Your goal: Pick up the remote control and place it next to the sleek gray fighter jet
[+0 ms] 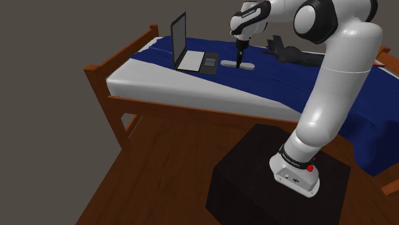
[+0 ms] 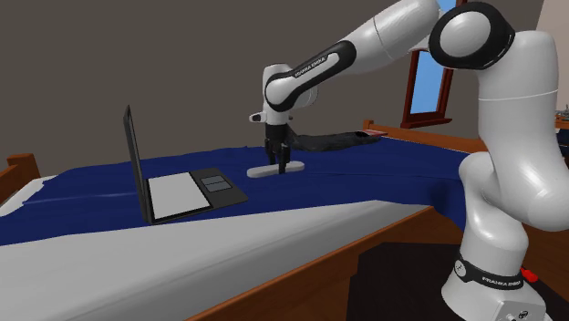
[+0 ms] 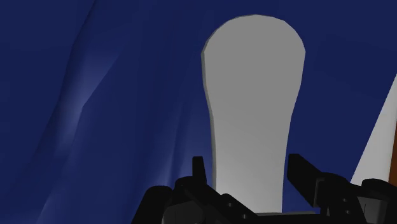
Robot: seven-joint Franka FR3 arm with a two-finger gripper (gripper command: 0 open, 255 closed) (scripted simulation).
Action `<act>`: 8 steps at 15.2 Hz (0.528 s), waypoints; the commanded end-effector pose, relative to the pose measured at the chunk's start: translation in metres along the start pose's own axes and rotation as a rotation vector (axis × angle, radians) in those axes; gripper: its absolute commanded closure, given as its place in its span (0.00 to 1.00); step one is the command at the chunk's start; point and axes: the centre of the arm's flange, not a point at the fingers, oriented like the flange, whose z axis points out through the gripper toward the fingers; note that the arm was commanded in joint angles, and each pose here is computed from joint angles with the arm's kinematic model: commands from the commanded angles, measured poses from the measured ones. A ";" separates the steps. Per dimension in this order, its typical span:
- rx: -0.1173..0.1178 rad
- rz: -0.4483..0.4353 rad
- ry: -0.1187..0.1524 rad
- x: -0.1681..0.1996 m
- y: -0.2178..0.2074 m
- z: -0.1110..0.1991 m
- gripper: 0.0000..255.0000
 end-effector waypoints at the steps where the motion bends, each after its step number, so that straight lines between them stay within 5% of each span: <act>1: 0.000 0.000 0.000 0.000 0.000 -0.010 1.00; 8: 0.000 0.000 0.000 -0.001 0.001 -0.047 1.00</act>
